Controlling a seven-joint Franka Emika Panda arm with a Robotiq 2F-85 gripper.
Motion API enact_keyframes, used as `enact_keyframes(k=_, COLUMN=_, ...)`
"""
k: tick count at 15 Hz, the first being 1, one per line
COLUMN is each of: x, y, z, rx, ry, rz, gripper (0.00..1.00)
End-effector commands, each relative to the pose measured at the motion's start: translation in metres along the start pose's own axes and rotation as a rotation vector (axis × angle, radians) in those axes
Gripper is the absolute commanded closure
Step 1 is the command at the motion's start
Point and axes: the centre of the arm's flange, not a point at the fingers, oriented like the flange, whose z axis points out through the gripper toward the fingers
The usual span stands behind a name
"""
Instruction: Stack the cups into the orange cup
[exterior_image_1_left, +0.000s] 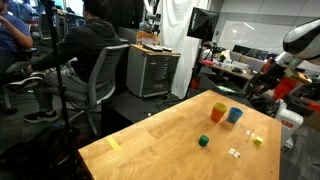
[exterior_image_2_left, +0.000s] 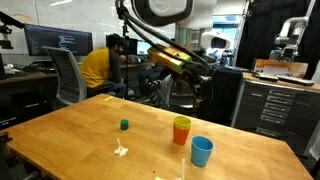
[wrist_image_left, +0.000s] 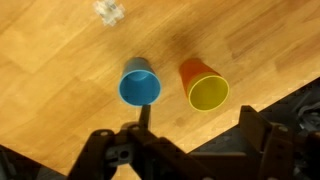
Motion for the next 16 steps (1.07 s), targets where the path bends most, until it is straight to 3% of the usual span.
enact_keyframes(k=1, x=-0.037, y=0.041, z=-0.047, rx=0.009, ry=0.066, rz=0.064, gripper=0.09)
enact_keyframes(k=6, x=-0.056, y=0.103, z=-0.073, rx=0.009, ry=0.142, rz=0.159, gripper=0.08)
enact_keyframes(k=10, x=-0.052, y=0.145, z=-0.072, rx=0.025, ry=0.193, rz=0.224, gripper=0.07)
enact_keyframes(k=16, x=-0.034, y=0.158, z=-0.052, rx=0.040, ry=0.196, rz=0.233, gripper=0.10)
